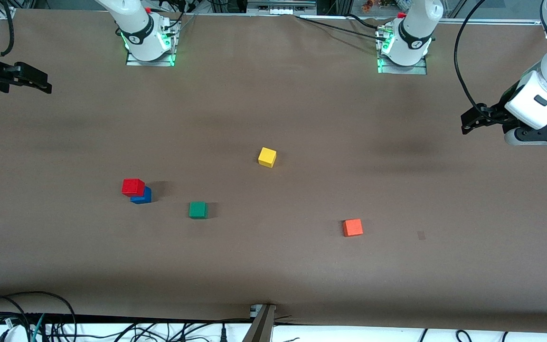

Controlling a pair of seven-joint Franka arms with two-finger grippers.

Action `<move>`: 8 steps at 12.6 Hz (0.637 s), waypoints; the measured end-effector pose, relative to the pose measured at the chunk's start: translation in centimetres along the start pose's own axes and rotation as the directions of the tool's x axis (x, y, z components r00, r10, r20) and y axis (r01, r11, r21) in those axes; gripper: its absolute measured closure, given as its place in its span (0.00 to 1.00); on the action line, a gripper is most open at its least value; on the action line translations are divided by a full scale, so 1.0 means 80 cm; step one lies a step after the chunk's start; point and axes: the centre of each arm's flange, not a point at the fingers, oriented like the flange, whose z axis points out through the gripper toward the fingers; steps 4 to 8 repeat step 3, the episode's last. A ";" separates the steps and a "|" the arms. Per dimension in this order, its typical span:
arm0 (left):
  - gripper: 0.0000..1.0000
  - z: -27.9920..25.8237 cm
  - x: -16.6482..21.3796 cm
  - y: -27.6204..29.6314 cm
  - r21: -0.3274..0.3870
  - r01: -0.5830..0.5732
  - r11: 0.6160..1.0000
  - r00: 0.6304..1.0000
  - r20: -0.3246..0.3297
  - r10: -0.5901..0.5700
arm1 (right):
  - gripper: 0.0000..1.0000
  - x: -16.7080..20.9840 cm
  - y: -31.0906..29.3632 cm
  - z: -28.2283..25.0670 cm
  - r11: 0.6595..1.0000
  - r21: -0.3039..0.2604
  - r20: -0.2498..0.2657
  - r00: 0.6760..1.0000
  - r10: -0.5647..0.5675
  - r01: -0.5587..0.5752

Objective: Pass red block to right arm, stack on blue

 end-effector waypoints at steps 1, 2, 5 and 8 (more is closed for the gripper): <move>0.00 0.000 0.000 0.000 0.000 0.000 1.000 1.000 0.000 0.000 | 0.00 0.002 -0.001 0.002 1.000 -0.001 0.002 1.000 -0.001 0.001; 0.00 0.000 0.000 0.000 0.000 0.000 1.000 1.000 0.000 0.000 | 0.00 0.003 -0.002 0.002 1.000 -0.001 0.002 1.000 -0.002 0.002; 0.00 0.000 0.000 0.000 0.000 0.000 1.000 1.000 0.000 0.000 | 0.00 0.004 -0.002 0.002 1.000 -0.001 0.002 1.000 -0.002 0.002; 0.00 0.000 0.000 0.000 0.000 0.000 1.000 1.000 0.000 0.000 | 0.00 0.004 -0.002 0.002 1.000 -0.001 0.002 1.000 -0.002 0.002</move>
